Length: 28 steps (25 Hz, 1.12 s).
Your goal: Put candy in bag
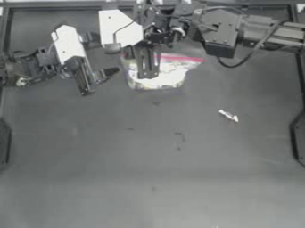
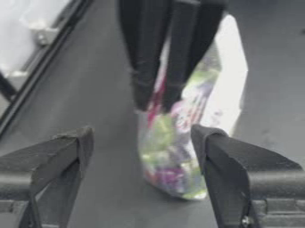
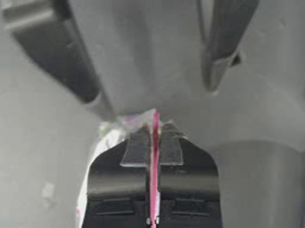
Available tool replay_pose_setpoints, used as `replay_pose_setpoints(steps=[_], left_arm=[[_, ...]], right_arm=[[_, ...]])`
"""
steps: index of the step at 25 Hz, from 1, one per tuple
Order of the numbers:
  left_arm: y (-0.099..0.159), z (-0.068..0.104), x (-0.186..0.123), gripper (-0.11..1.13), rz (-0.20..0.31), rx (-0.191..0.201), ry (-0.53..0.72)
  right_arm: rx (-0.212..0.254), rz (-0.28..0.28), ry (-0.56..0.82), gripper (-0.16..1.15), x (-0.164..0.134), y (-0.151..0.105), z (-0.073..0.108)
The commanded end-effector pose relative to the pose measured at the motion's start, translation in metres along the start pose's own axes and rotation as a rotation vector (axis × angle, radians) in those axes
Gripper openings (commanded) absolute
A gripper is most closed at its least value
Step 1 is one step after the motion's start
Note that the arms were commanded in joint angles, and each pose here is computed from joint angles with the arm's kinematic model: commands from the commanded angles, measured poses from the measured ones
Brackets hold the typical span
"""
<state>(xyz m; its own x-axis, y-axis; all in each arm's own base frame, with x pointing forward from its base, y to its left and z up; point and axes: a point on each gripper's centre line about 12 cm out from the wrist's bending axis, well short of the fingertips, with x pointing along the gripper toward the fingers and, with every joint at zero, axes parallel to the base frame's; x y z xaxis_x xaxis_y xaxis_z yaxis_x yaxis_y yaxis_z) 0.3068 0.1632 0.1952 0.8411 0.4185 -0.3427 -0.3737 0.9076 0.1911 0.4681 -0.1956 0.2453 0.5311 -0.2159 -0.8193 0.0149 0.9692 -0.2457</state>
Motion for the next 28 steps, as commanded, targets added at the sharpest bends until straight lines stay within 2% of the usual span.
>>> replay_pose_setpoints(steps=[1,9,18,28], left_arm=[[0.003,0.012,0.001,0.96,0.006,0.003,-0.038],[0.002,0.014,0.005,0.94,0.004,0.007,-0.038],[0.003,0.016,0.010,0.84,0.001,0.015,-0.034],[0.005,0.014,0.011,0.83,0.006,0.012,-0.017]], right_arm=[[0.003,-0.031,-0.067,0.04,-0.030,-0.006,0.013],[0.003,-0.032,-0.070,0.04,-0.030,-0.007,0.013],[0.005,-0.032,-0.068,0.04,-0.028,-0.006,0.011],[0.005,-0.033,-0.071,0.04,-0.028,-0.006,0.012]])
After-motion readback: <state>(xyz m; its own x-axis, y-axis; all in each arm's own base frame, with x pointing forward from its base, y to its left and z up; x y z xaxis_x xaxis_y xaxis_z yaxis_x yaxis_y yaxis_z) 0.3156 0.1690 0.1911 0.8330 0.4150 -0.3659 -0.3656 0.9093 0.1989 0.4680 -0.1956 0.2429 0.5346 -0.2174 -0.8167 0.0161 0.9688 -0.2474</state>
